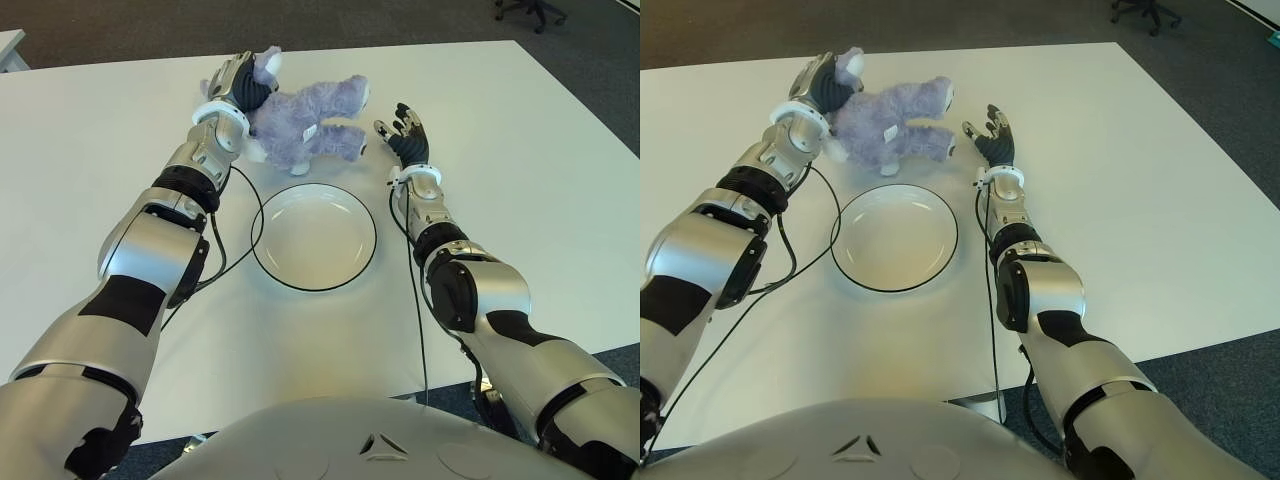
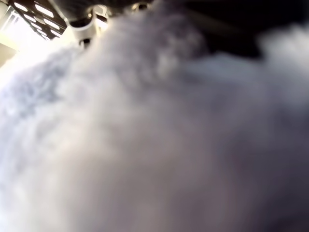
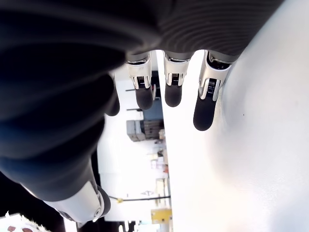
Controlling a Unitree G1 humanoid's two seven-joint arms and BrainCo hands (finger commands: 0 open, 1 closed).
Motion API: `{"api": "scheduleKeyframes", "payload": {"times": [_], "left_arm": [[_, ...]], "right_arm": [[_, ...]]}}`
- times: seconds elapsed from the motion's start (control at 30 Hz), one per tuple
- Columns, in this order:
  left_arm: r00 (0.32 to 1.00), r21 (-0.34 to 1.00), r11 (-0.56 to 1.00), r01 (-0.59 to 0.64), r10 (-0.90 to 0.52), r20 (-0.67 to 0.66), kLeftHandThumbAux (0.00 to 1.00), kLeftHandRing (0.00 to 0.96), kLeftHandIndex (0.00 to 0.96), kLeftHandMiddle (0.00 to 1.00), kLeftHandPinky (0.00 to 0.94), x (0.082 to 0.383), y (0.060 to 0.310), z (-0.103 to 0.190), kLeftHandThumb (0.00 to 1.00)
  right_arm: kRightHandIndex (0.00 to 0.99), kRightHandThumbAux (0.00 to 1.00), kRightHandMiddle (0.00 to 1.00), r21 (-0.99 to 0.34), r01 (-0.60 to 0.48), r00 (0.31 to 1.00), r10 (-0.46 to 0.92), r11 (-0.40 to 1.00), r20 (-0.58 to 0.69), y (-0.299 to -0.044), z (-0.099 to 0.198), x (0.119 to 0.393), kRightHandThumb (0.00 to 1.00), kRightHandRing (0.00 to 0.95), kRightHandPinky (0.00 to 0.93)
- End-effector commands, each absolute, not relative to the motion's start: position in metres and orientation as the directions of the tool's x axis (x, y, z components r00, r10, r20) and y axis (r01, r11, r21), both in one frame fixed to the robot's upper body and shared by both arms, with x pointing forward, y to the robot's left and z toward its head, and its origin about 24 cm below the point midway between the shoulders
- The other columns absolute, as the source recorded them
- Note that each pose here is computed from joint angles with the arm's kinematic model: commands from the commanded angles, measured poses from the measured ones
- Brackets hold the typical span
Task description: Put the doll into the plate.
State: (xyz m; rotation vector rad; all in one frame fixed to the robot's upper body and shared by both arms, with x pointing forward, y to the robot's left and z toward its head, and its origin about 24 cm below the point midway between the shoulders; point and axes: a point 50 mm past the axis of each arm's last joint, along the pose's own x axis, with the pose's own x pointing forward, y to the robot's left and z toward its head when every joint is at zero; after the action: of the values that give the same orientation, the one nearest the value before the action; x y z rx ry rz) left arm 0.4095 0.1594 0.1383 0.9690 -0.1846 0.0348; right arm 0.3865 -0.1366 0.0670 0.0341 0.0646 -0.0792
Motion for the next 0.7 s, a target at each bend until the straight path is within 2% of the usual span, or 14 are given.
{"api": "scheduleKeyframes", "payload": {"times": [0.03, 0.23, 0.7], "left_arm": [[0.989, 0.814, 0.575, -0.087, -0.050, 0.142, 0.640, 0.900, 0.878, 0.918, 0.894, 0.4086, 0.1610, 0.1336, 0.922], [0.989, 0.814, 0.575, -0.085, -0.049, 0.138, 0.641, 0.904, 0.882, 0.922, 0.897, 0.4091, 0.1610, 0.1346, 0.913], [0.984, 0.817, 0.568, -0.104, -0.061, 0.168, 0.649, 0.896, 0.873, 0.908, 0.885, 0.4090, 0.1620, 0.1391, 0.913]], "right_arm": [[0.079, 0.800, 0.008, 0.026, 0.104, 0.974, -0.097, 0.994, -0.204, -0.1397, 0.0323, 0.3707, 0.354, 0.000, 0.000], [0.048, 0.804, 0.000, 0.017, 0.098, 0.974, -0.093, 0.995, -0.205, -0.1395, 0.0323, 0.3708, 0.294, 0.000, 0.000], [0.060, 0.799, 0.000, 0.027, 0.097, 0.973, -0.089, 0.995, -0.213, -0.1393, 0.0317, 0.3708, 0.290, 0.000, 0.000]]}}
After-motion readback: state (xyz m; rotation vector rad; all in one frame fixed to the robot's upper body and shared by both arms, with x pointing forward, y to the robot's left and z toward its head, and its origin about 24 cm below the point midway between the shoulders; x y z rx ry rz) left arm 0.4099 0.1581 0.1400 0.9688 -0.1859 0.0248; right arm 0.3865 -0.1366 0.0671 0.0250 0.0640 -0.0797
